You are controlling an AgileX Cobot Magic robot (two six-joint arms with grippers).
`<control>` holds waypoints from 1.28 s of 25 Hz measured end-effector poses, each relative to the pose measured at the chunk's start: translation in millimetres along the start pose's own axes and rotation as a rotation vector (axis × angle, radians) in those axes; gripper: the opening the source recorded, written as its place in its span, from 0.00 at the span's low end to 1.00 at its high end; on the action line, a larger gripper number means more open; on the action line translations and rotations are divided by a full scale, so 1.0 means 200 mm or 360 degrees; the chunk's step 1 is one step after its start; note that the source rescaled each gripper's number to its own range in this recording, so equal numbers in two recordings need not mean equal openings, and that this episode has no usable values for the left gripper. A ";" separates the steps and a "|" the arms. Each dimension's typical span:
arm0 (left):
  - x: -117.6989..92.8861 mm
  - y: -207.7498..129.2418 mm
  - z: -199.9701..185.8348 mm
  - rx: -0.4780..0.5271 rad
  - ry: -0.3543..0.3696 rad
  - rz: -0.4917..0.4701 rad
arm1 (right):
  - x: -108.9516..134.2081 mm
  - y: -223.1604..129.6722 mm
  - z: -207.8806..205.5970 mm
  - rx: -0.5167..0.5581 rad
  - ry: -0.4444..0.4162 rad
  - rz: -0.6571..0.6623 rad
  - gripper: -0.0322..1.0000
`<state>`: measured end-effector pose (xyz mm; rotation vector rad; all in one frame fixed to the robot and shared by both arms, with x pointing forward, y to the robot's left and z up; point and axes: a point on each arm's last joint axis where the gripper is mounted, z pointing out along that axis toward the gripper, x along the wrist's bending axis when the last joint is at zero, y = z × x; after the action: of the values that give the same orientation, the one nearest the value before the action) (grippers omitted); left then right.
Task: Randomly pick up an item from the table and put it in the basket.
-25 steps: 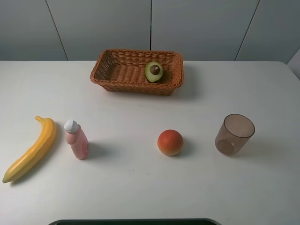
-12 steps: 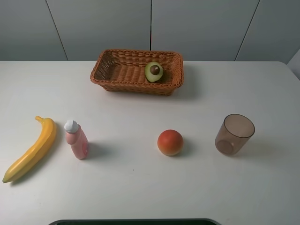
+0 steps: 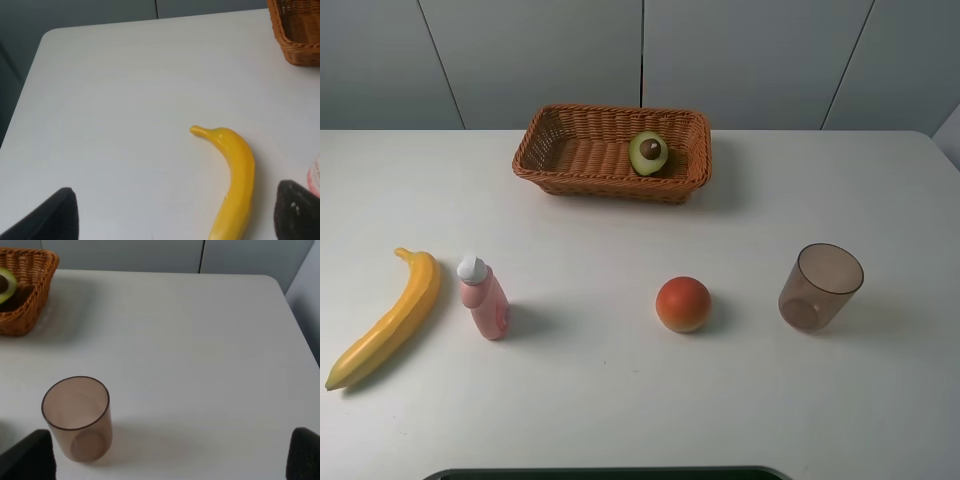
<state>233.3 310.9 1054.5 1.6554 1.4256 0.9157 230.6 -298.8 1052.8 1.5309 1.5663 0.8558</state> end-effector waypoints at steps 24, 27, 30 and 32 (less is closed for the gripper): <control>0.00 0.00 0.00 0.0000 0.0000 0.0000 | 0.00 0.00 0.00 0.0000 0.0000 -0.0003 1.00; 0.00 0.00 0.00 0.0000 0.0000 0.0000 | 0.00 0.00 0.00 0.0000 0.0000 0.0000 1.00; 0.00 0.00 0.00 0.0000 0.0000 0.0000 | 0.00 0.00 0.00 0.0000 0.0000 0.0000 1.00; 0.00 0.00 0.00 0.0000 0.0000 0.0000 | 0.00 0.00 0.00 0.0000 0.0000 0.0000 1.00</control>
<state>233.3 310.9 1054.5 1.6554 1.4256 0.9157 230.6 -298.8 1052.8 1.5308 1.5664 0.8557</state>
